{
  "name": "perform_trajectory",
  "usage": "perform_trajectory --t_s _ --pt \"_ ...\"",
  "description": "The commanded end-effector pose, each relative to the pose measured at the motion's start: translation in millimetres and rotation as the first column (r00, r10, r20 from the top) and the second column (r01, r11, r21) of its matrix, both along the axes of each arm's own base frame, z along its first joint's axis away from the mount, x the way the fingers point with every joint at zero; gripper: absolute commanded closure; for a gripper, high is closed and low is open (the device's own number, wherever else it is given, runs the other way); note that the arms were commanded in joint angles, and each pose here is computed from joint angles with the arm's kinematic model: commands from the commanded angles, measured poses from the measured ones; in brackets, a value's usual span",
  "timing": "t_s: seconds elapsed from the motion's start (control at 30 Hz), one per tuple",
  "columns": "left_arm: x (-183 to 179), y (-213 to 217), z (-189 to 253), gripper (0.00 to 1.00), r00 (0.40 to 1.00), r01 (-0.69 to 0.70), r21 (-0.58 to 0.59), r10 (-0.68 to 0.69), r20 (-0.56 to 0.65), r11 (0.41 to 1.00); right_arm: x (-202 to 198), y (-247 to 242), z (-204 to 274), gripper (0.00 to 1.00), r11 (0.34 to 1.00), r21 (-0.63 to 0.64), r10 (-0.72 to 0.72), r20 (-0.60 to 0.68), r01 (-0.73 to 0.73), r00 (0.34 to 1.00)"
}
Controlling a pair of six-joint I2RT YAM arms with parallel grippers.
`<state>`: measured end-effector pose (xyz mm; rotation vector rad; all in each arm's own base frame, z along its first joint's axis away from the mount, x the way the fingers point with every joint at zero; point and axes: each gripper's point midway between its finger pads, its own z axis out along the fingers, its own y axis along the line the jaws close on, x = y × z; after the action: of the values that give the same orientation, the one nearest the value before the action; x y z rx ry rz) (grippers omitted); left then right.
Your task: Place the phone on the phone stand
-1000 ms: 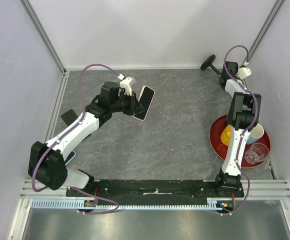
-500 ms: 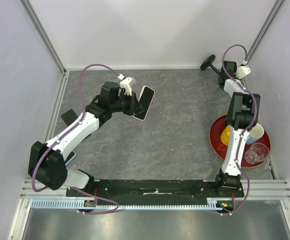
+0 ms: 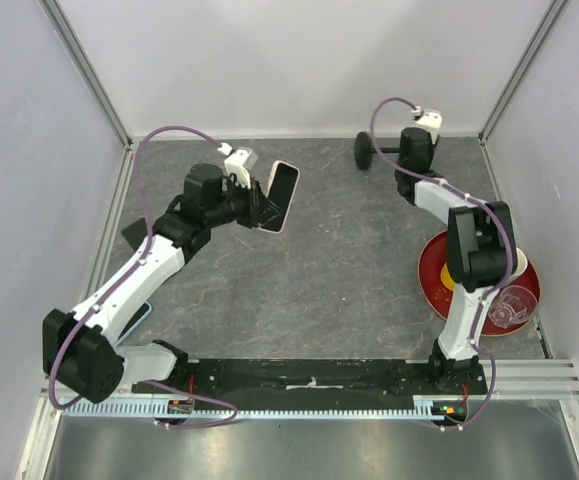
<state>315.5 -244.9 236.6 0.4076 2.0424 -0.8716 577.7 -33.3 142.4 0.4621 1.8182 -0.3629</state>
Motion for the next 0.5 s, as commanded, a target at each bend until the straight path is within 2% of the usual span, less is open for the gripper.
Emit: perform_trajectory --t_s 0.0,0.03,0.07,0.13,0.2,0.23,0.3,0.33,0.37,0.4,0.43,0.47 --pt "14 30 71 0.98 0.970 -0.113 -0.111 0.134 0.204 0.987 -28 62 144 1.00 0.962 -0.184 0.247 0.292 -0.200 0.924" --pt "16 39 76 0.98 0.964 -0.148 -0.136 0.173 0.199 0.980 -48 87 155 1.00 0.941 -0.211 0.322 0.321 -0.264 0.891" --pt "19 56 81 0.98 0.953 -0.196 -0.159 0.226 0.203 0.968 -59 103 160 1.00 0.902 -0.286 0.405 0.304 -0.323 0.862" --pt "24 71 90 0.98 0.940 -0.237 -0.217 0.280 0.196 0.947 -91 148 168 1.00 0.833 -0.360 0.530 0.296 -0.421 0.795" --pt "30 95 93 0.98 0.916 -0.299 -0.256 0.352 0.192 0.919 -113 176 168 1.00 0.766 -0.433 0.607 0.248 -0.474 0.755" --pt "33 101 96 0.98 0.910 -0.310 -0.282 0.369 0.189 0.908 -138 208 164 1.00 0.711 -0.462 0.674 0.230 -0.530 0.703" --pt "38 115 93 0.98 0.897 -0.345 -0.292 0.405 0.177 0.892 -164 227 158 1.00 0.638 -0.564 0.707 0.160 -0.524 0.689" --pt "40 117 95 0.98 0.895 -0.346 -0.306 0.410 0.176 0.887 -188 252 149 1.00 0.592 -0.589 0.745 0.139 -0.551 0.652" --pt "43 124 91 0.98 0.888 -0.365 -0.308 0.428 0.168 0.878 -198 260 145 1.00 0.571 -0.613 0.750 0.118 -0.546 0.651" --pt "45 127 88 0.98 0.886 -0.375 -0.309 0.436 0.158 0.874 -207 259 142 1.00 0.556 -0.650 0.730 0.082 -0.518 0.679" --pt "46 129 90 0.98 0.884 -0.377 -0.316 0.440 0.158 0.871 -227 278 140 1.00 0.524 -0.672 0.757 0.085 -0.524 0.648" --pt "49 134 87 0.98 0.880 -0.390 -0.317 0.451 0.150 0.865 -237 284 138 1.00 0.509 -0.692 0.758 0.079 -0.512 0.647"
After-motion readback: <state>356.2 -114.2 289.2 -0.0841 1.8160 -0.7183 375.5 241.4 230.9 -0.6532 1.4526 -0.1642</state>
